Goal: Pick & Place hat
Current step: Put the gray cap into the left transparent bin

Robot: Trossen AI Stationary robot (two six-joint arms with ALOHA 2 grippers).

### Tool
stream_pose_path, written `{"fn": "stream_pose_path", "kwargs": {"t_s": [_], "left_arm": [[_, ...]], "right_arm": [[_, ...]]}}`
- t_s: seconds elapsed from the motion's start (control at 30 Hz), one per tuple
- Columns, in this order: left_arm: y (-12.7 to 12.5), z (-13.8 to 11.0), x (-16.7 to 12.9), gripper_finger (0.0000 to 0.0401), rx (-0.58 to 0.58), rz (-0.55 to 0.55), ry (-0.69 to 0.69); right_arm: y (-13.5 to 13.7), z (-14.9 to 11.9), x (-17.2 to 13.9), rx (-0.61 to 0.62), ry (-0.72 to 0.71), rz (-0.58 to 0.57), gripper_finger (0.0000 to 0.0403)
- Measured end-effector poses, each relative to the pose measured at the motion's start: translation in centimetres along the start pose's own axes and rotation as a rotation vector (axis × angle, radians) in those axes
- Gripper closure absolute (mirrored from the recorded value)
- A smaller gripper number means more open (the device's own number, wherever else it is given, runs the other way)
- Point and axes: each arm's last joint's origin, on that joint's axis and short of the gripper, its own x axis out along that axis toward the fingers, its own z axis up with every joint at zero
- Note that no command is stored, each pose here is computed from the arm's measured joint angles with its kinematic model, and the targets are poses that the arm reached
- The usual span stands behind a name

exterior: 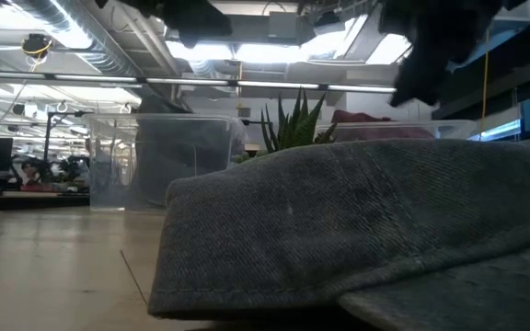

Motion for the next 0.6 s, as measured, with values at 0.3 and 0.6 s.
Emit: {"fn": "stream_pose_path", "kwargs": {"t_s": [0.3,0.6], "left_arm": [[-3.6,-0.6,1.1,0.0304,0.015,-0.011,0.004],[-6.0,-0.3,1.2,0.0307,0.023,-0.072,-0.022]], "right_arm": [[0.8,-3.4,1.9,0.155,0.044,0.123,0.0237],[2.5,-4.3,3.8,0.233,-0.055,0.272,0.0158]]}}
